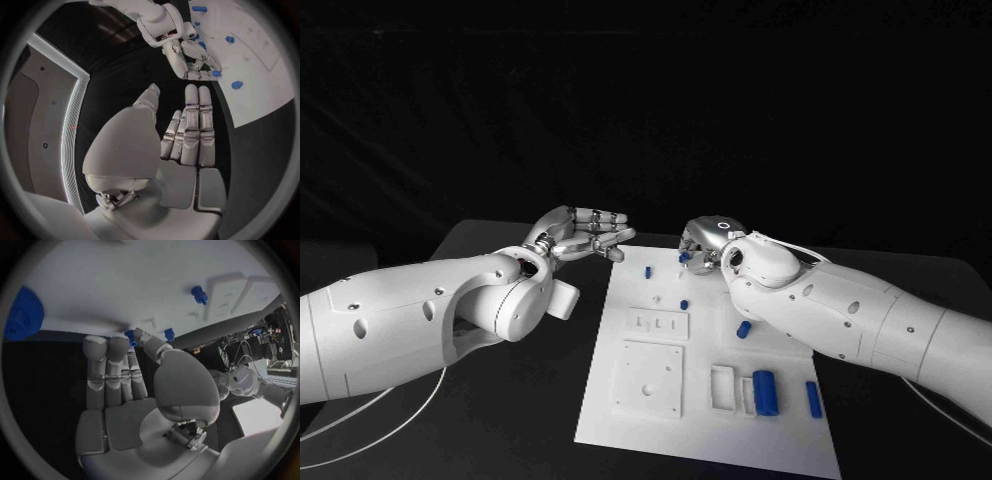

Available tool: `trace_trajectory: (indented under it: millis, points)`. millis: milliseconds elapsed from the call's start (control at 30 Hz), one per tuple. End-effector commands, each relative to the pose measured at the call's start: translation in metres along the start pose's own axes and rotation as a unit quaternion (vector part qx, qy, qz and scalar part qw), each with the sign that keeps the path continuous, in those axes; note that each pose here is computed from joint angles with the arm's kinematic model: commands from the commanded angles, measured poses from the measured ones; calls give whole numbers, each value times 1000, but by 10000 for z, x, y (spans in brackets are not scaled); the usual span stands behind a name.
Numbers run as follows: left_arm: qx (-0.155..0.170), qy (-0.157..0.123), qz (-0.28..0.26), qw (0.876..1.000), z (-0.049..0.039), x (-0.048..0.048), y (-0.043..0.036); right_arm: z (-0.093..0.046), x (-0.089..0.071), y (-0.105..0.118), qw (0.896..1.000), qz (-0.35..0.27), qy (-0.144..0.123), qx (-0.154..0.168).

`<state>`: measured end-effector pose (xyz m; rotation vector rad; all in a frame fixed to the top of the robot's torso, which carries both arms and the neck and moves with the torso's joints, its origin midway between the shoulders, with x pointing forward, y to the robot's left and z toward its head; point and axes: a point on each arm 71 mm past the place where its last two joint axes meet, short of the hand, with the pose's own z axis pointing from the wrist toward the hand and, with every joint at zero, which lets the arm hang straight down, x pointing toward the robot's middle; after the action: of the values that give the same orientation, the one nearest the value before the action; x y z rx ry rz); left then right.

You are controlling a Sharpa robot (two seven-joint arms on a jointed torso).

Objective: Assemble the parts on the task board

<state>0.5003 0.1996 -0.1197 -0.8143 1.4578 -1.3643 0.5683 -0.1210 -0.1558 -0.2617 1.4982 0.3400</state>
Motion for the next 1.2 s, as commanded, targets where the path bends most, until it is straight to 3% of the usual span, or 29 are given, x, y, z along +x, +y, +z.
trace_trajectory:
  millis: [33, 833, 1200]
  points:
    - [8, 2, -3, 1000, 8, 11, -29, 3, 12, -21, 1000, -3, 8, 4]
    - [6, -3, -1, 1000, 32, -38, -13, -42, -30, -91, 1000, 14, -15, 14]
    - [5, -9, 1, 1000, 40, -99, 1, -228, -162, -260, 999, 39, -26, 13]
